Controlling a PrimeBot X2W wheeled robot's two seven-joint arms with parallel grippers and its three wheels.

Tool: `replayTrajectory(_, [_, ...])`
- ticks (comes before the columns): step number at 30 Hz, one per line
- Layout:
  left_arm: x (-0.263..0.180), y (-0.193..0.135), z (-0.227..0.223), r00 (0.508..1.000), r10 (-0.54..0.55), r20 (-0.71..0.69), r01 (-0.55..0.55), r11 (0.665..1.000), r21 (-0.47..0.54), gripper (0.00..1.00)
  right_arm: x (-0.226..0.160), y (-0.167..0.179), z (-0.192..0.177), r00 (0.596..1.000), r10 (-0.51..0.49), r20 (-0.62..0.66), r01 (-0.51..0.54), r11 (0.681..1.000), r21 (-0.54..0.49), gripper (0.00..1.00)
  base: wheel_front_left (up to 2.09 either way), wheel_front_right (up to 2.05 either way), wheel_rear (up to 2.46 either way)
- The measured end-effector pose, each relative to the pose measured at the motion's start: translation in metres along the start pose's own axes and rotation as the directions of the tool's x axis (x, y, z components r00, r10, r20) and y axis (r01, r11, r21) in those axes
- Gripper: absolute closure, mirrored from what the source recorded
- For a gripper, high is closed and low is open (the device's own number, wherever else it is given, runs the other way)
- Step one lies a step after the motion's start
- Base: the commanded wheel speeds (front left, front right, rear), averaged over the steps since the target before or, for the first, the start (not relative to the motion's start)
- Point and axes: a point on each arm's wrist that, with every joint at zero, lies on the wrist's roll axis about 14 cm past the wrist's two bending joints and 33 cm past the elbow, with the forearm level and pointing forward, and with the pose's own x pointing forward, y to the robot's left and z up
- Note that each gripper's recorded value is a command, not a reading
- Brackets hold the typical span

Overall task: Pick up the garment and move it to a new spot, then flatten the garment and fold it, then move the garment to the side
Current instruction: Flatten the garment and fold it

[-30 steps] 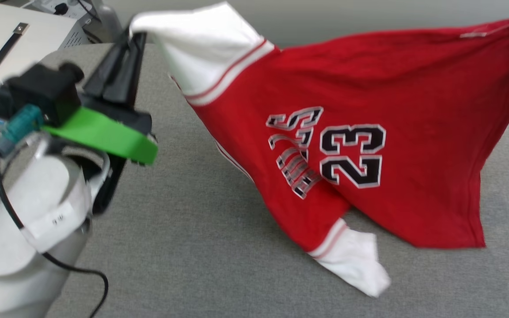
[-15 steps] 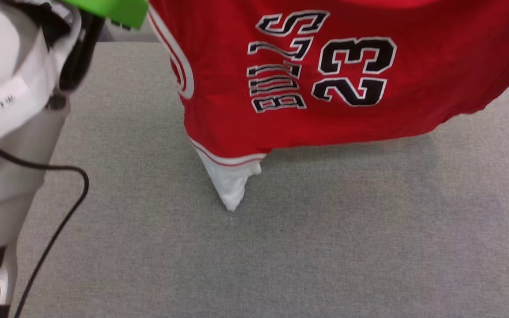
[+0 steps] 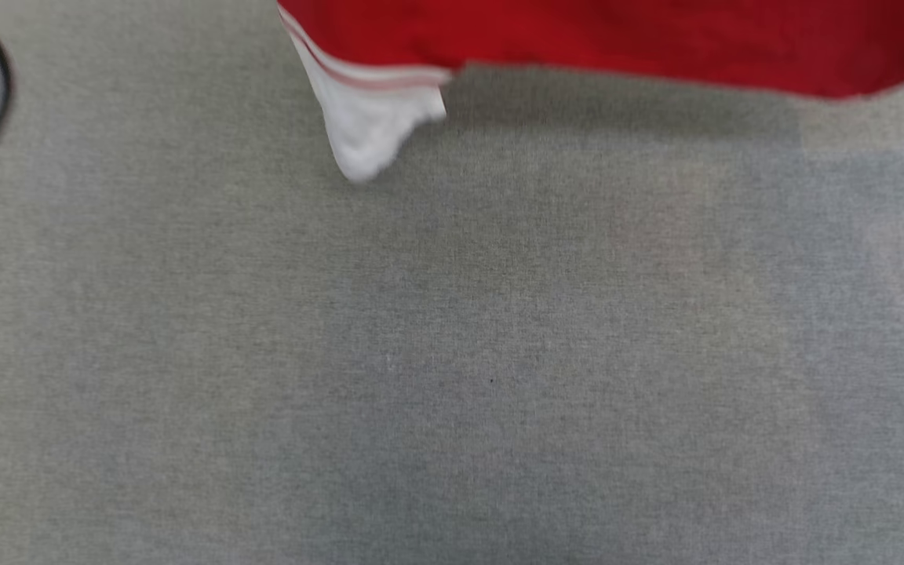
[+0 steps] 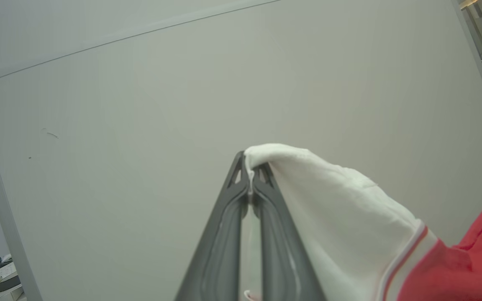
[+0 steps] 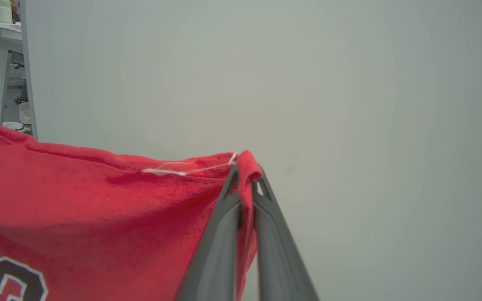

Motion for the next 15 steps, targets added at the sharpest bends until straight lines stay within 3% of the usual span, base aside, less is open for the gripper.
replayTrajectory(4, [0.024,0.01,-0.014,1.0,0.007,0.009,-0.008,0.999,0.04,1.0,0.03,-0.013,-0.003,0.999,-0.036,0.028,0.037,0.999,-0.028,1.0,0.0,0.0,0.0])
replayTrajectory(15, [0.046,0.031,-0.079,0.998,0.067,-0.011,-0.068,0.998,-0.001,1.0,0.083,-0.019,-0.031,0.994,-0.068,0.091,0.069,0.998,-0.011,1.0,0.0,0.0,0.0])
